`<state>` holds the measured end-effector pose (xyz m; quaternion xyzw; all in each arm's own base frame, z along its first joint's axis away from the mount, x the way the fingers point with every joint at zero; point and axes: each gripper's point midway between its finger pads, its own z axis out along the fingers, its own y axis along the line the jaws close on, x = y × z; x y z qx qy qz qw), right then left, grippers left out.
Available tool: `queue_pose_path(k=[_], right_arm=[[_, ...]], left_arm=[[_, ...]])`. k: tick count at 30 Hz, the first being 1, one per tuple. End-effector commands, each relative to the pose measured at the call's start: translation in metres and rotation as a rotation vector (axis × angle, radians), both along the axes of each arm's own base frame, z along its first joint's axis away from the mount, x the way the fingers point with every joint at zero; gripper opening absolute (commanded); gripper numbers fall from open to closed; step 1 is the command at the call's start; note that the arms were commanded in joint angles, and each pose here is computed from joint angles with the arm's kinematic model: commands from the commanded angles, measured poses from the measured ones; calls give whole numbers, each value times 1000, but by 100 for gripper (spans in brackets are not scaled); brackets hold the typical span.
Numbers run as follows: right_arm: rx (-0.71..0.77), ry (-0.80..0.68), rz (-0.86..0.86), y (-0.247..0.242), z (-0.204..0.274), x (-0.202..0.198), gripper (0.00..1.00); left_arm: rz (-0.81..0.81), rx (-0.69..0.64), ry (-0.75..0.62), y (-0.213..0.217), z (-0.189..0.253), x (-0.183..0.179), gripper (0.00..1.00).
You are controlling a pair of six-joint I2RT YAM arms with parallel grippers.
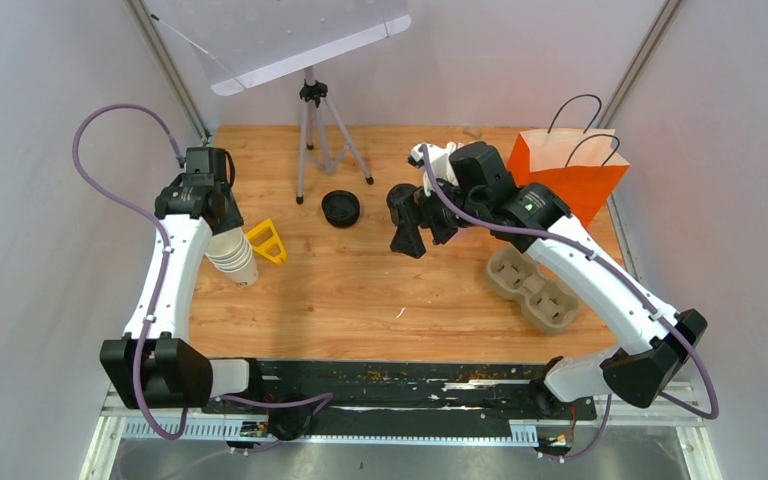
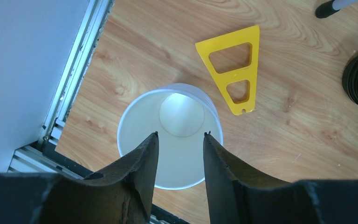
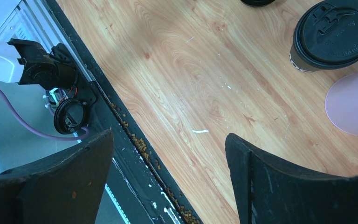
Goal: Pack the takeout coffee
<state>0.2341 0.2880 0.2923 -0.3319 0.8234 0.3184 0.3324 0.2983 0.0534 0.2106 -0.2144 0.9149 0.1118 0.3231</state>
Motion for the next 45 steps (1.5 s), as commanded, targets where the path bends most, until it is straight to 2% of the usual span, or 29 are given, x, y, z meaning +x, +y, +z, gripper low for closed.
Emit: queue_pose_path(k=[1, 12, 19, 31, 34, 40, 45], right_arm=[[46, -40, 7, -2, 17, -5, 89], [43, -50, 11, -6, 16, -8, 90], [52, -50, 13, -5, 18, -8, 90], [63, -49, -3, -7, 22, -11, 90], [65, -49, -8, -7, 23, -10, 90], [70, -41, -10, -7, 22, -11, 90], [76, -41, -7, -6, 24, -12, 90]], left_arm=[[-9, 2, -6, 2, -5, 5, 48], [-97, -86, -99, -20, 17, 12, 51], [-145, -99, -35, -25, -7, 15, 51], [-161, -91, -2, -24, -18, 21, 40], [-167, -94, -1, -25, -17, 21, 34], [-158, -80, 2, -22, -4, 19, 9], [-138, -74, 8, -20, 8, 13, 0]])
